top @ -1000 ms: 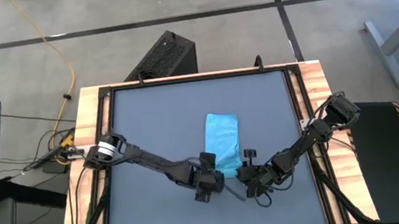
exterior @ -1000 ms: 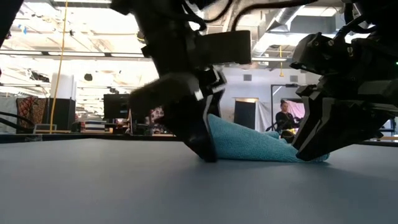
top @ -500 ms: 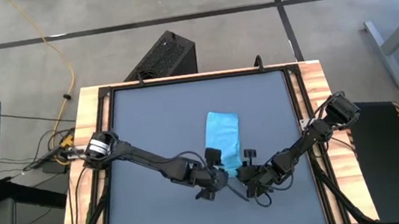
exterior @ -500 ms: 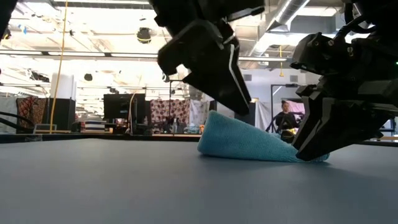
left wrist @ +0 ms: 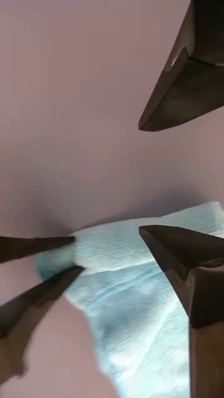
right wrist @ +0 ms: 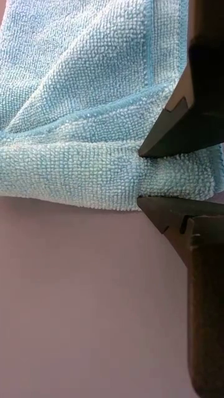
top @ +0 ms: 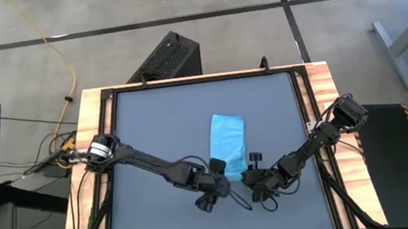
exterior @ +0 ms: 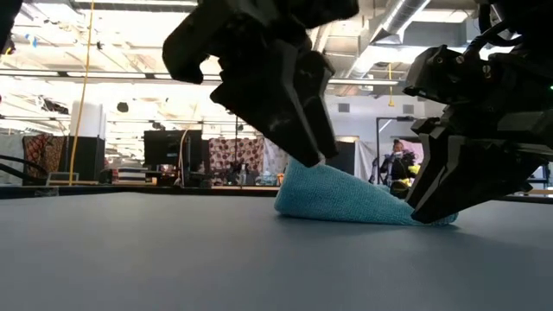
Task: Roll towel
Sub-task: Roll the blue microfiber towel
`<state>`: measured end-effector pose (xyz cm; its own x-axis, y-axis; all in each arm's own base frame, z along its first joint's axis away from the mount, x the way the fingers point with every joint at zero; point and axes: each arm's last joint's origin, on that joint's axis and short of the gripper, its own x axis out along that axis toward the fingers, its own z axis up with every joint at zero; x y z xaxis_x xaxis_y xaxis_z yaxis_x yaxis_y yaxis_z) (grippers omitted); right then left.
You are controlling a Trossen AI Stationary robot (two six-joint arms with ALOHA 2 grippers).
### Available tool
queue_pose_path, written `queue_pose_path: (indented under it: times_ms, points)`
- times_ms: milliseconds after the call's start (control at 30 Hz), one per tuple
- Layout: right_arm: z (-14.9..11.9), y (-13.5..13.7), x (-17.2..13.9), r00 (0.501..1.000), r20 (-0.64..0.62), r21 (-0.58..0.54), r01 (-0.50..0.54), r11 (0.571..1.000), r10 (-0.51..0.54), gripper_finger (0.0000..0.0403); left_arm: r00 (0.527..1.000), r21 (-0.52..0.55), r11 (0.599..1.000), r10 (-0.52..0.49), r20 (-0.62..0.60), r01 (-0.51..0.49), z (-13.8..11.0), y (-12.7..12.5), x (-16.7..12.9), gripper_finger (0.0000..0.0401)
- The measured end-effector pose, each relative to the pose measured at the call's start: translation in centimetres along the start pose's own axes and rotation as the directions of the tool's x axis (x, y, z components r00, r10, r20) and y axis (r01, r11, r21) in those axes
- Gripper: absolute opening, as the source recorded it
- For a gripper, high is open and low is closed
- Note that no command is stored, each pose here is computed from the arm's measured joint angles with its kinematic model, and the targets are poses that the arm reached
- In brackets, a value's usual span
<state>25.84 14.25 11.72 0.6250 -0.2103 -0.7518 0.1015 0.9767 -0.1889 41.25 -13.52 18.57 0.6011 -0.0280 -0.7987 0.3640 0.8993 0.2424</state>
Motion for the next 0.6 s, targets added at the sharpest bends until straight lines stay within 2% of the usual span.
queue_pose_path:
  times_ms: [233,300,500,600]
  points:
    - [0.0,0.0,0.0,1.000,0.003,0.002,-0.001,1.000,0.001,0.0139,0.994,-0.072,0.996,-0.056,-0.089,0.049,-1.4,0.4,1.8,0.0249]
    - [0.0,0.0,0.0,1.000,0.006,0.005,-0.003,1.000,0.003,0.0139,0.991,-0.074,0.997,-0.030,-0.131,0.020,-1.9,0.3,2.3,0.0249]
    - [0.0,0.0,0.0,1.000,0.002,0.049,-0.001,0.999,0.001,0.0139,0.985,-0.081,0.992,0.089,-0.145,-0.101,-1.9,0.3,2.5,0.0249]
    - [0.0,0.0,0.0,1.000,0.001,0.052,-0.001,0.999,0.001,0.0139,0.982,-0.073,0.989,0.114,-0.151,-0.126,-1.9,0.2,2.5,0.0249]
